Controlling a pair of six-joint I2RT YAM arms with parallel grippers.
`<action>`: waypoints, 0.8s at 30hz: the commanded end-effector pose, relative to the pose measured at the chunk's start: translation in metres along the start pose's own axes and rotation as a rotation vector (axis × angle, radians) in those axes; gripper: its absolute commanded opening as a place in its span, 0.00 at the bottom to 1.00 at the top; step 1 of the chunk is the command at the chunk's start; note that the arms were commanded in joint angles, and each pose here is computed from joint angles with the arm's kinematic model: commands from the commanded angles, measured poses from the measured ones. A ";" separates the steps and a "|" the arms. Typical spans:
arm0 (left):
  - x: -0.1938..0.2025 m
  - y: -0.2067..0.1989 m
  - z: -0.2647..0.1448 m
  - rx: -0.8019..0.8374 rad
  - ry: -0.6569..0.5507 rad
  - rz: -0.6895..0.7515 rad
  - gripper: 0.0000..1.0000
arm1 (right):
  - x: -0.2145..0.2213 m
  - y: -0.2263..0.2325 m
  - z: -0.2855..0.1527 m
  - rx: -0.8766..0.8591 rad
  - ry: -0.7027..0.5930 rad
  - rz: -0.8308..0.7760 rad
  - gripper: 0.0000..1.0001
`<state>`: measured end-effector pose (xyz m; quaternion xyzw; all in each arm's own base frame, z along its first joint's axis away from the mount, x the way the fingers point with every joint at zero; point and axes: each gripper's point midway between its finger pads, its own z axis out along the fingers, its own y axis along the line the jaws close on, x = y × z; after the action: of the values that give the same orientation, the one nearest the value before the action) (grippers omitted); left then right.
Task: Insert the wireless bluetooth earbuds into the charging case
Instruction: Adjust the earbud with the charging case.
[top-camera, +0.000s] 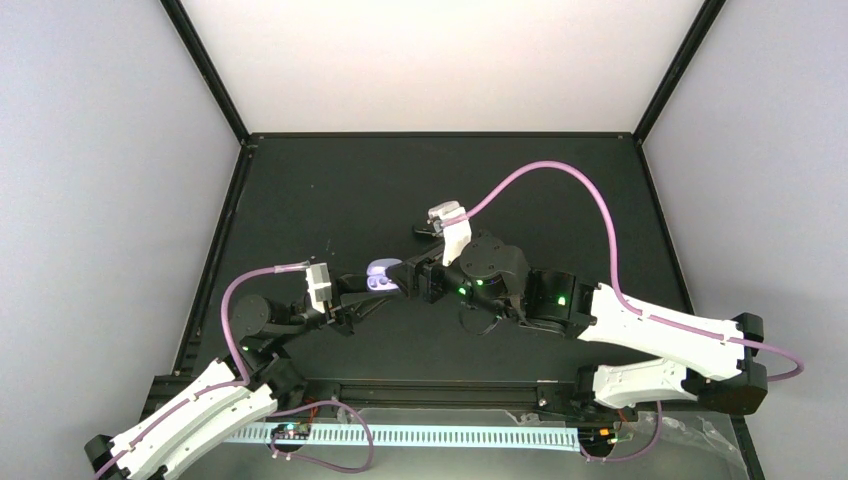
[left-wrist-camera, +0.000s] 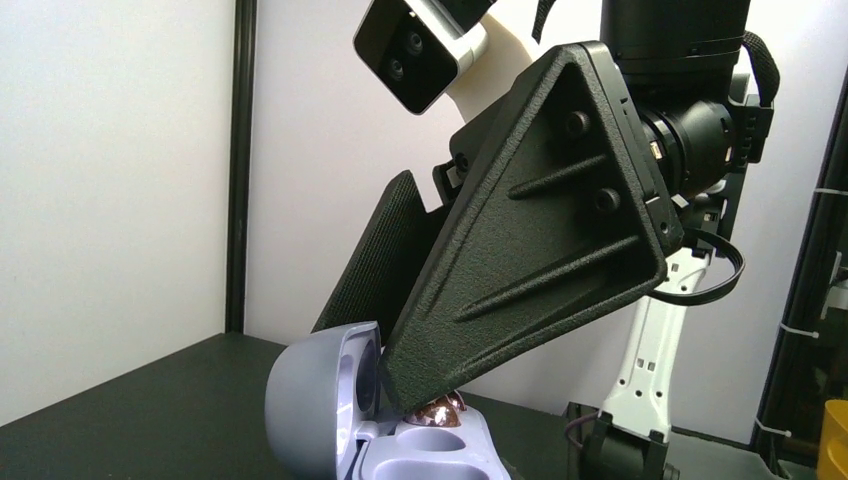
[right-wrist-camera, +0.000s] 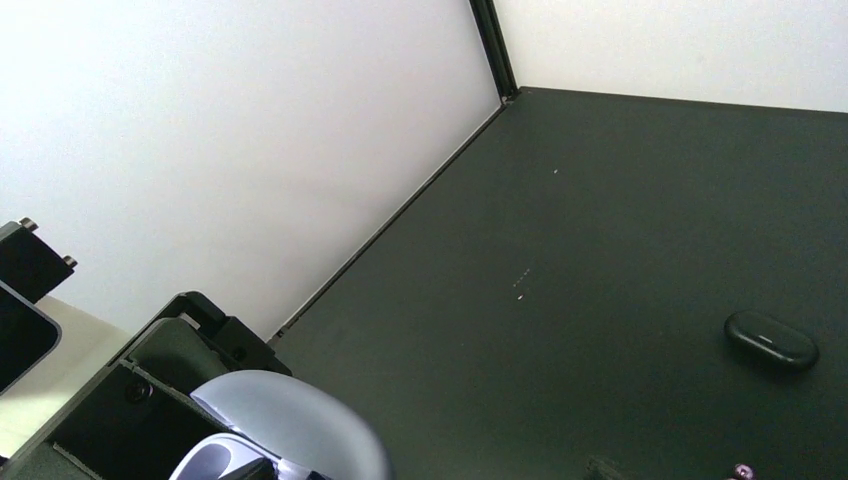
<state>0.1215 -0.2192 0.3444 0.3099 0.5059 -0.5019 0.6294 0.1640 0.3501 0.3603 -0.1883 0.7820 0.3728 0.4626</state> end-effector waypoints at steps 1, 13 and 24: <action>-0.030 -0.006 -0.002 0.003 -0.079 0.050 0.02 | -0.005 0.001 -0.004 0.001 -0.008 0.001 0.79; -0.033 -0.006 -0.002 -0.001 -0.087 0.049 0.02 | -0.002 0.004 -0.005 -0.021 0.003 -0.013 0.76; -0.022 -0.006 -0.002 0.008 -0.056 0.028 0.02 | -0.053 0.003 -0.047 -0.063 -0.146 -0.053 0.93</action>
<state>0.1234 -0.2185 0.3442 0.3056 0.5087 -0.4996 0.6311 0.1574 0.3433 0.3754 -0.2122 0.7647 0.3862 0.4702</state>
